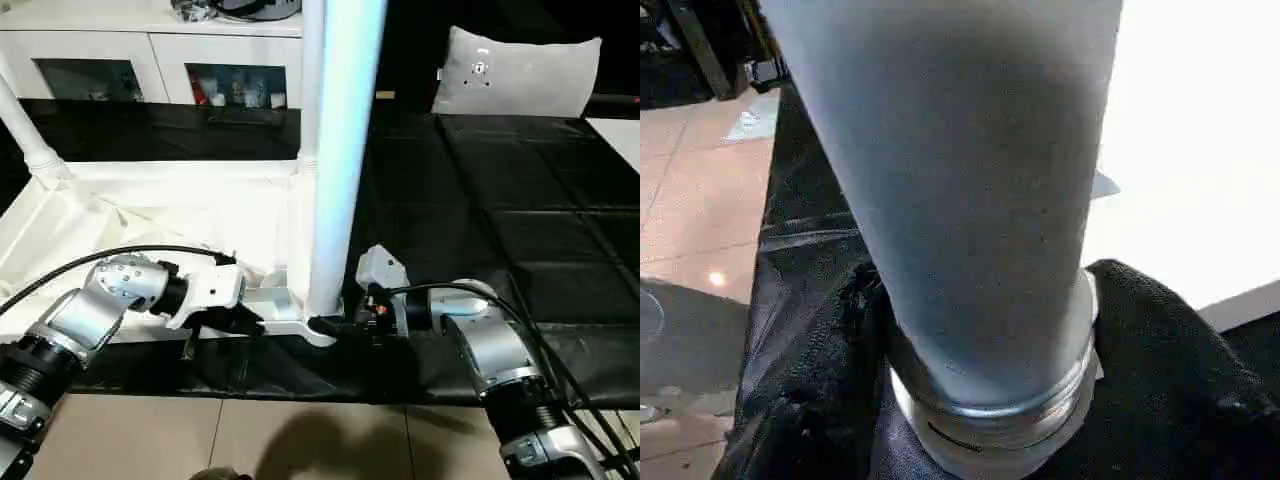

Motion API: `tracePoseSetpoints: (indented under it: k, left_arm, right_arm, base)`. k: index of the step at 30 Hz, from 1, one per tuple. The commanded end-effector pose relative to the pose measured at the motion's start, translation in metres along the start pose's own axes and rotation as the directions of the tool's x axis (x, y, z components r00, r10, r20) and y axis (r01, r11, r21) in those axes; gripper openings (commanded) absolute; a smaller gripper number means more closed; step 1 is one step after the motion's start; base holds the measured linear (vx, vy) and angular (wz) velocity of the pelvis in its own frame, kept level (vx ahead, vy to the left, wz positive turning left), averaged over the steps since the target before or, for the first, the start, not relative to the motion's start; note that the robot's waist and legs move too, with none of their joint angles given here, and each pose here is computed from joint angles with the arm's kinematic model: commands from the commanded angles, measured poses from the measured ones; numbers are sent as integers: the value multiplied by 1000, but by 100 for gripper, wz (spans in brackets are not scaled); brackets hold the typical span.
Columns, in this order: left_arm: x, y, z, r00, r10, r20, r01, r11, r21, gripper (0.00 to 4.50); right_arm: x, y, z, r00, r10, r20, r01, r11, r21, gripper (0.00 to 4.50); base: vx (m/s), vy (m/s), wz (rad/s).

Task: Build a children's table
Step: Rotate leg to tighten

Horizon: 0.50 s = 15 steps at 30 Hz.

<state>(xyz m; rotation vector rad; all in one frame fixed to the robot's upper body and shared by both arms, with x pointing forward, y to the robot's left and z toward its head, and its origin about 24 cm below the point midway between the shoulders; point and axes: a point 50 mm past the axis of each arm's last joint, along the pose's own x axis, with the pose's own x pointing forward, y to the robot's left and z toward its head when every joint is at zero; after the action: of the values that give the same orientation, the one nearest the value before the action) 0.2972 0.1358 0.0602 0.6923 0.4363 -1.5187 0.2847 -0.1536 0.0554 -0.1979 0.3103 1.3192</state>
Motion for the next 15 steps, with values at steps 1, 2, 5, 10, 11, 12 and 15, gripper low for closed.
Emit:
tracePoseSetpoints:
  k: [1, 2, 5, 10, 11, 12, 15]
  left_arm:
    - [15, -16, -6, 993, -120, -21, 119, 993, -26, 0]
    - [16, -18, -6, 992, -124, -11, 124, 992, -34, 0]
    - [17, -22, -5, 991, -137, 6, 137, 990, -45, 0]
    - [18, -25, -5, 989, -148, 15, 148, 988, -53, 0]
    - [18, -25, -5, 989, -149, 15, 150, 987, -54, 0]
    - [18, -25, -5, 988, -151, 16, 151, 987, -56, 0]
    - [18, -26, -5, 988, -152, 15, 152, 986, -62, 0]
  right_arm:
    - [5, 8, -4, 998, 57, 8, -58, 997, 54, 269]
    - [7, 9, -6, 999, 52, 9, -53, 995, 81, 268]
    - [11, 10, -10, 999, 32, 10, -33, 989, 146, 267]
    - [15, 12, -14, 999, 32, -4, -30, 976, 215, 267]
    - [15, 12, -15, 999, 34, -10, -31, 974, 224, 267]
    - [15, 12, -17, 999, 35, -24, -29, 972, 234, 267]
    - [16, 13, -22, 997, 39, -68, -21, 969, 247, 267]
  base:
    - [0, 0, 0]
    - [0, 0, 0]
    - [0, 0, 0]
    - [0, 0, 0]
    - [0, 0, 0]
    - [0, 0, 0]
    - [0, 0, 0]
